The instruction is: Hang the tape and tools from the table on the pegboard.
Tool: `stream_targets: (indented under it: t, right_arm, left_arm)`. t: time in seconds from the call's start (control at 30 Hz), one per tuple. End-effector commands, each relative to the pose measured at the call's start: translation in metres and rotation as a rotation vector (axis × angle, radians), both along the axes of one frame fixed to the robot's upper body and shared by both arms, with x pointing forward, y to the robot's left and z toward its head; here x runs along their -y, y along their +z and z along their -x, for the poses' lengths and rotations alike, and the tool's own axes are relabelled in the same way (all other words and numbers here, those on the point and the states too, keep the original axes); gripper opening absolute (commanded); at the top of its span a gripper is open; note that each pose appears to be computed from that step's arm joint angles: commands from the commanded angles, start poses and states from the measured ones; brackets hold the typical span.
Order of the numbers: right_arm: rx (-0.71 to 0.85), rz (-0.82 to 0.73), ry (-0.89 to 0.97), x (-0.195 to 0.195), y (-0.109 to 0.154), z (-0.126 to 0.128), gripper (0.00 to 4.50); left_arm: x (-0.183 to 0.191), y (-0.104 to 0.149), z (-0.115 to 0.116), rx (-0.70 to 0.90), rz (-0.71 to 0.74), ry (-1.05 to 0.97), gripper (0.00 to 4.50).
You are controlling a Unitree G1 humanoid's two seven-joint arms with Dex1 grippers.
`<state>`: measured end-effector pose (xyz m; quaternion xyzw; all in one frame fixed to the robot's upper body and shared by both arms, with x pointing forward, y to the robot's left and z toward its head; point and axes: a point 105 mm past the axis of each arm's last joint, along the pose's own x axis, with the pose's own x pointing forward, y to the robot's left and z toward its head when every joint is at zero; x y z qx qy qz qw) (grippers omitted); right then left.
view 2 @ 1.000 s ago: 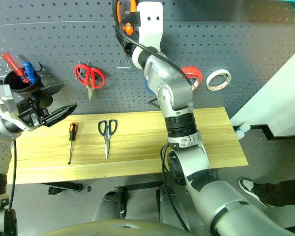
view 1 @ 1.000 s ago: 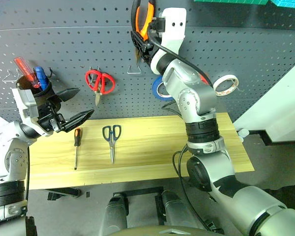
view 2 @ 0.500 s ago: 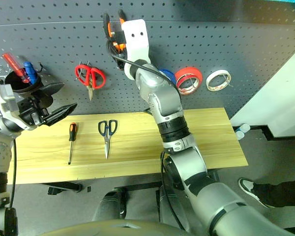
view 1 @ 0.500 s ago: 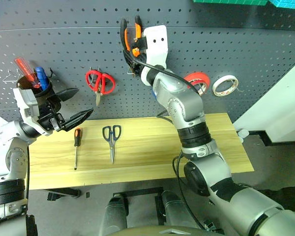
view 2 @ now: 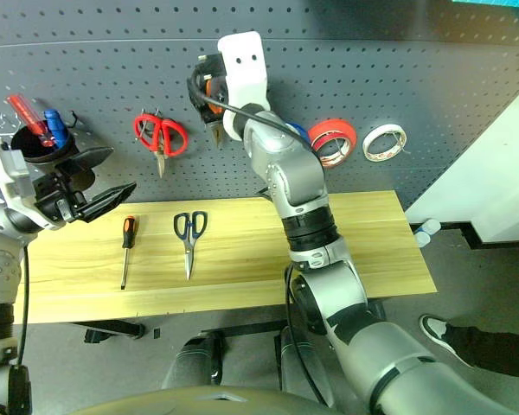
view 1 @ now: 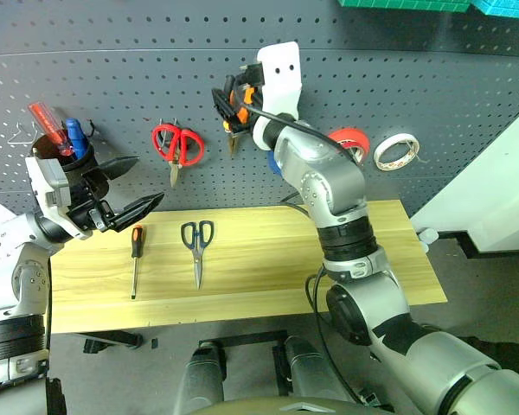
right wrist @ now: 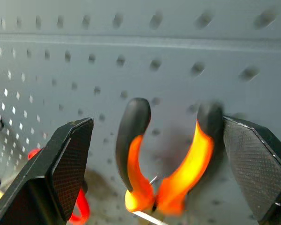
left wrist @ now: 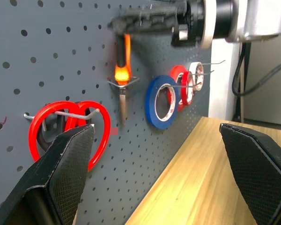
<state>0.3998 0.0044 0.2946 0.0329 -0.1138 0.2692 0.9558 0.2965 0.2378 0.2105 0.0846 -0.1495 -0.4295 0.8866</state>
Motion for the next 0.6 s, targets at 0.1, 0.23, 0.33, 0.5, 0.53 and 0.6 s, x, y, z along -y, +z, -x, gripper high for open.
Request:
stream_targets:
  t: [0.1,0.23,0.33,0.5,0.53,0.6]
  right_arm:
    - [0.126,-0.077,0.101,0.021,0.045,0.029,4.48]
    - [0.125,-0.065,0.190,0.039,0.051,0.042,4.48]
    - [0.093,-0.037,0.254,0.053,0.047,0.048,4.48]
    - [-0.059,0.094,0.396,0.063,0.012,0.057,4.48]
    - [-0.093,0.136,0.442,0.062,0.001,0.062,4.48]
    - [-0.133,0.198,0.525,0.060,-0.015,0.073,4.48]
  left_arm:
    - [0.000,0.009,0.004,0.046,0.000,0.012,4.50]
    - [-0.001,0.006,0.008,0.037,0.010,0.028,4.50]
    - [-0.001,0.002,0.013,0.021,0.027,0.044,4.50]
    - [-0.002,-0.017,0.024,-0.047,0.022,0.093,4.50]
    - [-0.002,-0.024,0.026,-0.070,0.020,0.110,4.50]
    - [-0.003,-0.038,0.031,-0.119,0.019,0.144,4.50]
